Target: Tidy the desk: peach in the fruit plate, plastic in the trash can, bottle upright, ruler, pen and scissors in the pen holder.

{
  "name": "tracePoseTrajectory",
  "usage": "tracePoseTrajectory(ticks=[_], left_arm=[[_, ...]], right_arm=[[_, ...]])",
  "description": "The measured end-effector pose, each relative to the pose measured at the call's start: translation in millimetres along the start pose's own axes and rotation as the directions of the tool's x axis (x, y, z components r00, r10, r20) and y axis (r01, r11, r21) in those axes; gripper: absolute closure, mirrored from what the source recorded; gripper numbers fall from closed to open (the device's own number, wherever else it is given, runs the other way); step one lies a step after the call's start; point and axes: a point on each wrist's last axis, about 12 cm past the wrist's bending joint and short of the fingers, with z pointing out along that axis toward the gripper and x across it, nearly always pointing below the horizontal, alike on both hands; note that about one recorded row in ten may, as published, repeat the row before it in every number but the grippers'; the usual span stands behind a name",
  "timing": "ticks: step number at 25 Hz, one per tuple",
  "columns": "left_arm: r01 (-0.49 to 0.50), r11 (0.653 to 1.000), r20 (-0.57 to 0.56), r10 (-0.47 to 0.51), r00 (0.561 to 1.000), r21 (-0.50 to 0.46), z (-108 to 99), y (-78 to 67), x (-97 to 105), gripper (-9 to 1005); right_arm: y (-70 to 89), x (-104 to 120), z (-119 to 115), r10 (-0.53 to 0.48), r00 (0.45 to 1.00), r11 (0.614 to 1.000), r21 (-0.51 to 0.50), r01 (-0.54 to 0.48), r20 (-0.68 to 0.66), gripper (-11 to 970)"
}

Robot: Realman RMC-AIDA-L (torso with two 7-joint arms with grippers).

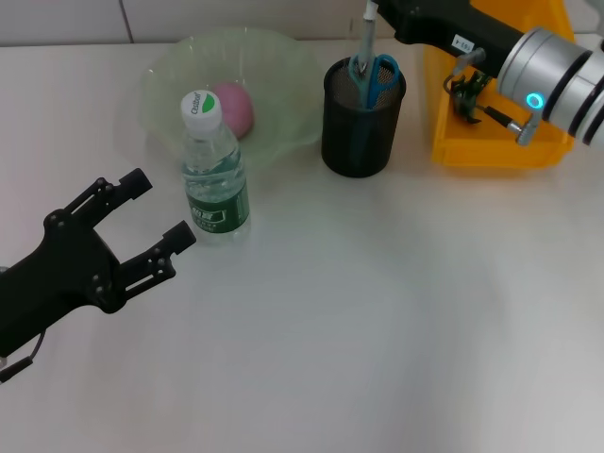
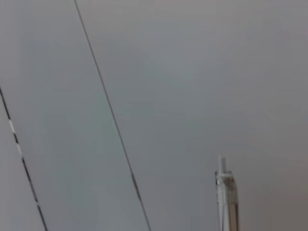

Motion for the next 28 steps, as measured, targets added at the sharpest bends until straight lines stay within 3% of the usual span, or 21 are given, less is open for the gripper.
tracePoseTrajectory(ticks=[6,15,20,25,26,27,28], left_arm=[[0.001,1.000,0.002,-0.001,1.000,-0.001,0,-0.3,0,136],[0.007,1.000,0.005,-0.007,1.000,-0.001,1,-1.1,1,136],[0.037,0.999,0.013,-0.037,0.999,-0.003,1,-2.1,1,136],[0.071,0.997,0.014,-0.071,0.997,-0.010,-2,0.6,-2,136],[0.084,0.996,0.004,-0.084,0.996,-0.005,-4,2.4,-3,136],[0.084,0.996,0.004,-0.084,0.996,-0.005,-4,2.4,-3,136],[0.084,0.996,0.004,-0.084,0.996,-0.005,-4,2.4,-3,136]], right_arm=[[-0.4,7,1,0.009,1.000,1.000,0.024,-0.009,-0.021,820],[-0.3,11,-24,0.062,0.997,0.997,-0.038,-0.061,0.035,456],[2.1,4,-67,0.084,0.991,0.985,-0.159,-0.067,0.104,398],[11.5,11,-124,0.075,0.995,0.956,-0.287,-0.055,0.060,374],[15.9,16,-146,0.064,0.997,0.943,-0.330,-0.046,0.045,369],[15.9,16,-146,0.064,0.997,0.943,-0.330,-0.046,0.045,364],[18.4,19,-162,0.048,0.998,0.932,-0.362,-0.032,0.035,359]])
